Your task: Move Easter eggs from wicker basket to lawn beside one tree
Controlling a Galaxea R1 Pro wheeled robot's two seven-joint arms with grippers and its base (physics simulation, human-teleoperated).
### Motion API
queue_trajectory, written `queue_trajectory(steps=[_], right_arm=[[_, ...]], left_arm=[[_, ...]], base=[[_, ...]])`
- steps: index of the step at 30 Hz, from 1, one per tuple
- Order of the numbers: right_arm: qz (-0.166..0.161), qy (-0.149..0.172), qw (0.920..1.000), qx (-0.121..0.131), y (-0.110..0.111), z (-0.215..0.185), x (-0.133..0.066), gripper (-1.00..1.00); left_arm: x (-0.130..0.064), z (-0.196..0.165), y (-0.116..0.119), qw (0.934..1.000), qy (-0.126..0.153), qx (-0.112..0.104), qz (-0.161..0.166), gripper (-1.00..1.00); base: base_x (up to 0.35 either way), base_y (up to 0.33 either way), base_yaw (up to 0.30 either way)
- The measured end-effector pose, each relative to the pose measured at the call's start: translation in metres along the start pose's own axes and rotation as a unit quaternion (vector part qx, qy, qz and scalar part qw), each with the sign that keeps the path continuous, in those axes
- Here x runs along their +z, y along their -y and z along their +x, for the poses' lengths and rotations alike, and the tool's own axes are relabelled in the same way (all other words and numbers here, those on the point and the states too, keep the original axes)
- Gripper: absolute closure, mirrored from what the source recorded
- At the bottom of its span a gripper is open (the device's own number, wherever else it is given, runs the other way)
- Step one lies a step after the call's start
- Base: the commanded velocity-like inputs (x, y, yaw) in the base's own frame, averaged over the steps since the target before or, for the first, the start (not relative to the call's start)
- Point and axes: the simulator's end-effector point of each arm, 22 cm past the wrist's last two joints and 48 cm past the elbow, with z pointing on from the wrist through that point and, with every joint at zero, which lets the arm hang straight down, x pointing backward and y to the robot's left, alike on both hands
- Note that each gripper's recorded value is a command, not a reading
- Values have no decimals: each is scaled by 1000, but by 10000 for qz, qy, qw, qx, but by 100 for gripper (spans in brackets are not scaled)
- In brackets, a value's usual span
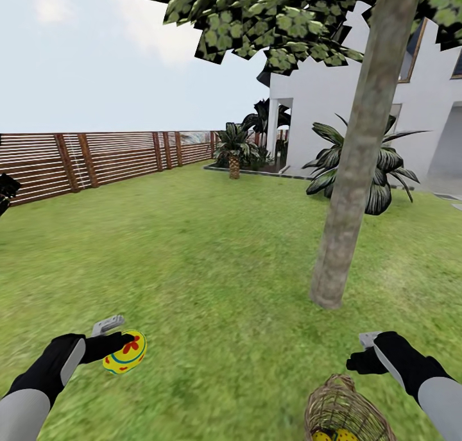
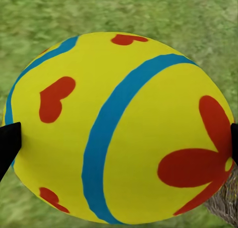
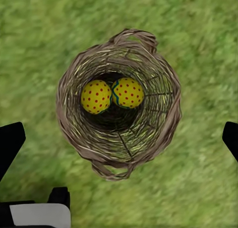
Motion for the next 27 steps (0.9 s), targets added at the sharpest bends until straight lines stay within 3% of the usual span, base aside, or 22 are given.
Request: queue_trajectory(steps=[4, 14, 20, 27], right_arm=[[0, -1, 10000, -12, -1, 0, 3, -100], [-10, 15, 10000, 26, 0, -1, 12, -100], [211, -128, 9996, 120, 36, 14, 16, -100], [254, -285, 9992, 127, 39, 27, 26, -100]], left_arm=[[3, 0, 0, 10000, 5, -8, 11, 100], [12, 3, 0, 10000, -5, -21, 33, 100], [20, 8, 7, 10000, -31, -23, 82, 100], [29, 13, 9, 9999, -63, -24, 108, 100]], base=[[0, 77, 0], [0, 283, 0], [0, 292, 0], [0, 274, 0]])
